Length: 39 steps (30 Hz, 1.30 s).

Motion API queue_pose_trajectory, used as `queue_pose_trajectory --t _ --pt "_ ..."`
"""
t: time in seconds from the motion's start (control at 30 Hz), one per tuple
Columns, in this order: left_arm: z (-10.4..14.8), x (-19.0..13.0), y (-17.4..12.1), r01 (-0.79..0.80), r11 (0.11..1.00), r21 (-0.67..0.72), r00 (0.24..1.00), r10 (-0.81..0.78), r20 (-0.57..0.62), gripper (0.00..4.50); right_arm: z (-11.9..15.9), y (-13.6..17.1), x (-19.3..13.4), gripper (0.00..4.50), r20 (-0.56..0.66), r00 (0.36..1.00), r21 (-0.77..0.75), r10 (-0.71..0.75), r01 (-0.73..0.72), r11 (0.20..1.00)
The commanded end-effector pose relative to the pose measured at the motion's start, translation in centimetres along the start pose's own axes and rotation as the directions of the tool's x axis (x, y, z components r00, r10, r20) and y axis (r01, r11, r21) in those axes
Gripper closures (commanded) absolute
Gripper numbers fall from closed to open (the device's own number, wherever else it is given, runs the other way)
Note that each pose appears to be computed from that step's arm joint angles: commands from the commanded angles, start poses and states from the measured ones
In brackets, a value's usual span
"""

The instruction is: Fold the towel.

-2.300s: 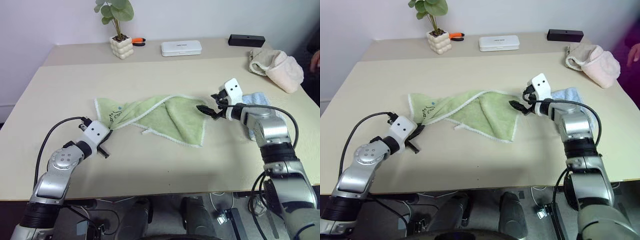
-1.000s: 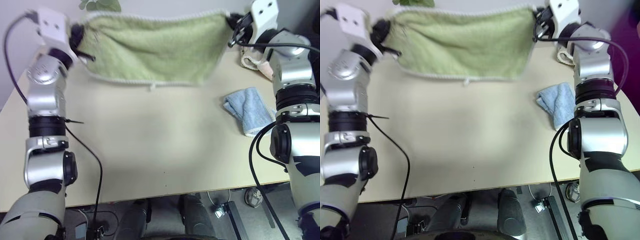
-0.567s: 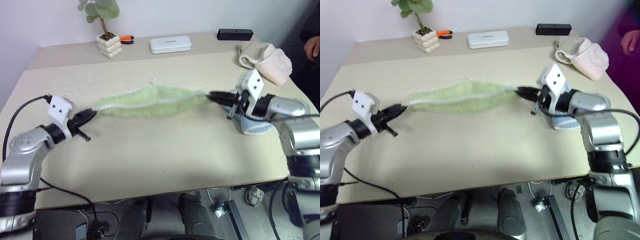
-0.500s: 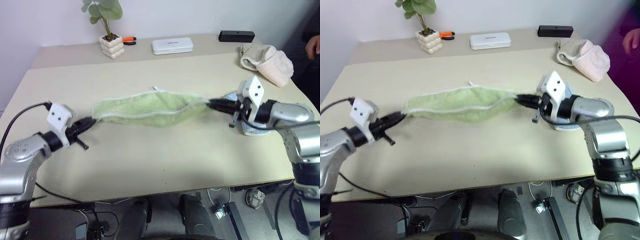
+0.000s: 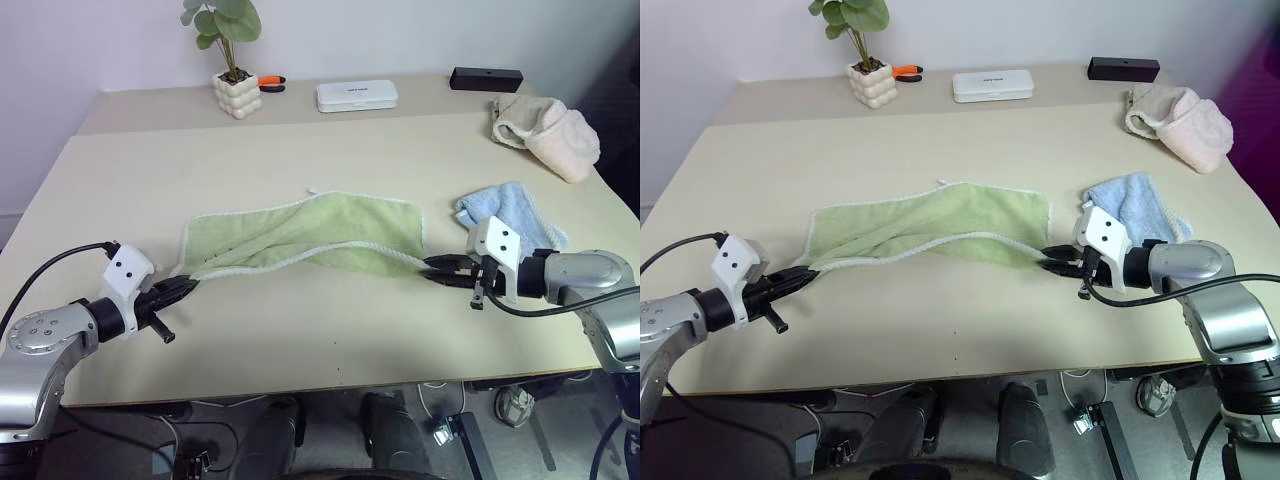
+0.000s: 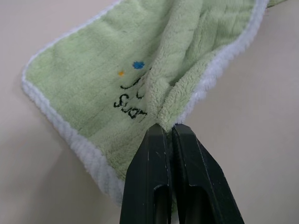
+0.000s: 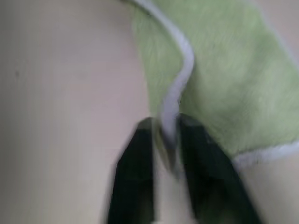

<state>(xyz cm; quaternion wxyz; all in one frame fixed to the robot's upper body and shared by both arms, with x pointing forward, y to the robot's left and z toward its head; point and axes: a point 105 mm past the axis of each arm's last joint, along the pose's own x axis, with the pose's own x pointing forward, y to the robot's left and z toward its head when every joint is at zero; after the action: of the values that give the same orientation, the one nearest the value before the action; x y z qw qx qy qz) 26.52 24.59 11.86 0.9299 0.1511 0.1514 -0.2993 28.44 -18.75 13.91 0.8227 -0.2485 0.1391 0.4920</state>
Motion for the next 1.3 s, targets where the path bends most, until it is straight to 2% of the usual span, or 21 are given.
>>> queue_pose_trajectory --t 0.03,0.13,0.33,0.43,0.57,0.6,0.7,0.83,1.03,1.13,1.27,1.3 --pt "1.0 0.2 -0.1 0.002 0.999 0.04 1.0 -0.003 0.023 4.5 0.4 0.0 0.3 1.68 -0.014 1.0 -0.095 -0.025 0.023 0.995" --pt "1.3 0.5 -0.4 0.008 0.999 0.039 0.999 -0.01 0.033 4.5 -0.6 -0.2 0.8 1.68 -0.053 0.998 -0.122 -0.044 0.038 0.992" --pt "1.3 0.8 -0.7 0.013 0.999 0.036 0.999 -0.014 0.039 4.5 -0.8 -1.2 1.9 1.68 -0.05 0.993 -0.141 -0.104 0.096 0.985" --pt "1.4 0.7 -0.8 0.014 0.999 0.031 0.999 -0.015 0.041 4.5 -0.4 -1.1 1.8 2.51 -0.037 0.996 -0.124 -0.078 0.072 0.99" --pt "1.1 0.3 -0.9 0.027 0.999 0.033 0.999 -0.028 0.031 4.5 0.1 -1.2 1.6 4.45 -0.031 0.996 -0.125 -0.079 0.074 0.989" --pt "0.9 0.2 -0.9 0.034 0.999 0.022 0.999 -0.034 0.025 4.5 0.0 -1.3 1.6 4.45 -0.033 0.996 -0.128 -0.081 0.076 0.989" --pt "0.6 0.0 -1.0 0.04 0.998 0.049 0.999 -0.04 0.001 3.57 -0.1 -1.4 1.6 4.5 -0.036 0.996 -0.131 -0.083 0.078 0.988" --pt "0.3 -0.2 -0.7 0.013 0.989 0.149 0.999 -0.008 -0.033 1.61 -0.2 -1.3 1.9 4.5 -0.035 0.996 -0.133 -0.08 0.075 0.988" --pt "-0.6 -0.5 -0.3 -0.023 0.975 0.22 0.998 0.034 -0.046 1.61 -0.2 -1.3 2.2 4.5 -0.031 0.997 -0.138 -0.075 0.07 0.988" --pt "-1.2 -0.6 0.0 -0.031 0.975 0.219 0.998 0.044 -0.055 2.47 -0.2 -1.4 2.3 4.5 -0.028 0.997 -0.142 -0.078 0.074 0.987" --pt "-1.8 -0.7 0.6 -0.054 0.974 0.219 0.995 0.071 -0.07 4.39 -0.1 -1.6 2.3 4.5 -0.023 0.996 -0.147 -0.083 0.079 0.986" --pt "-2.0 -0.7 0.7 -0.06 0.973 0.221 0.994 0.078 -0.074 4.48 0.0 -1.6 2.3 4.5 -0.022 0.996 -0.147 -0.083 0.079 0.986"
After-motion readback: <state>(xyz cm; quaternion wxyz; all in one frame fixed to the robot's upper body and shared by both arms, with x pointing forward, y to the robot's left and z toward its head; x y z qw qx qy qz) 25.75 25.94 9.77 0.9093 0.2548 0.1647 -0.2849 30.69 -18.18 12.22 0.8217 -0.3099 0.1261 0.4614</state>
